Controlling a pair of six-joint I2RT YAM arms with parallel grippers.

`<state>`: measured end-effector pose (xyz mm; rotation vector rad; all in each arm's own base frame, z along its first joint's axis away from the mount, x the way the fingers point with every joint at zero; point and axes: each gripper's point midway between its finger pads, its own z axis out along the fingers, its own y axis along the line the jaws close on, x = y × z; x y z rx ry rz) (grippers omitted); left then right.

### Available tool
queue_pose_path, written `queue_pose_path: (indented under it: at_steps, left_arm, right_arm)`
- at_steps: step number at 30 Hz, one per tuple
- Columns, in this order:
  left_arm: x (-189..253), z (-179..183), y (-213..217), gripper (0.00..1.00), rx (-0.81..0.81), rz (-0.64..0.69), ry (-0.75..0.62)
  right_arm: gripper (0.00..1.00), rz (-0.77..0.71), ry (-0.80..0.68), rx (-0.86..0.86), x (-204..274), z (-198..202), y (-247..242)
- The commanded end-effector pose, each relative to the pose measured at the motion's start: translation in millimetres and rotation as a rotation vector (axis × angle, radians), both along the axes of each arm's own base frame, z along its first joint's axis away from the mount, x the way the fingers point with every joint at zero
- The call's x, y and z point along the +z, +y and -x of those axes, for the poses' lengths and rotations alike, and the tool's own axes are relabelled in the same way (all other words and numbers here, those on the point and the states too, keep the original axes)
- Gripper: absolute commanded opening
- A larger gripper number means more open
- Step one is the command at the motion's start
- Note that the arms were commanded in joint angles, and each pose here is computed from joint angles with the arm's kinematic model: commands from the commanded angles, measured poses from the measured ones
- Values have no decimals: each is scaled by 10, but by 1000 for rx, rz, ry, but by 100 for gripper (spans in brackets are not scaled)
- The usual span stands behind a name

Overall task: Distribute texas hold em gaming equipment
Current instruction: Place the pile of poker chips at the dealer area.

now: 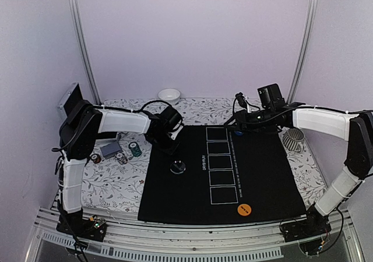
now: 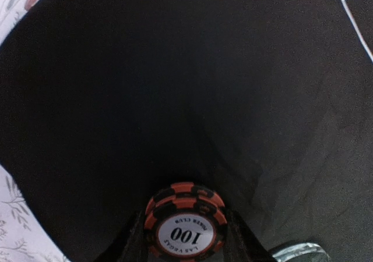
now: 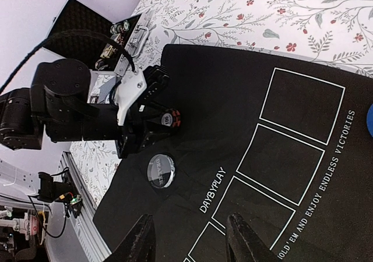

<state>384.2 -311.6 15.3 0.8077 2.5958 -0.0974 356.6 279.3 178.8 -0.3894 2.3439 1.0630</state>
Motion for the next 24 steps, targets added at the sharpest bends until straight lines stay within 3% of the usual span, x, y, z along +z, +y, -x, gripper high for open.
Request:
queue_pose_path:
  at_steps: [1, 5, 10, 13, 19, 24]
  left_arm:
    - [-69, -32, -7, 0, 49, -8, 45]
    - [-122, 17, -32, 5, 48, 4, 88]
    - [21, 25, -46, 48, 52, 27, 80]
    - [157, -22, -45, 67, 63, 30, 53]
    - [788, -207, -145, 82, 98, 134, -84]
    - [1772, -95, -75, 89, 109, 368, -272]
  right_arm:
    - [44, 38, -60, -25, 126, -16, -81]
    - [44, 43, -67, -30, 151, -16, -97]
    - [45, 43, -75, -32, 177, -16, -102]
    - [47, 41, -75, -28, 182, -18, -95]
    - [49, 34, -83, -23, 222, -4, -92]
    - [53, 36, -96, -23, 255, 15, -109]
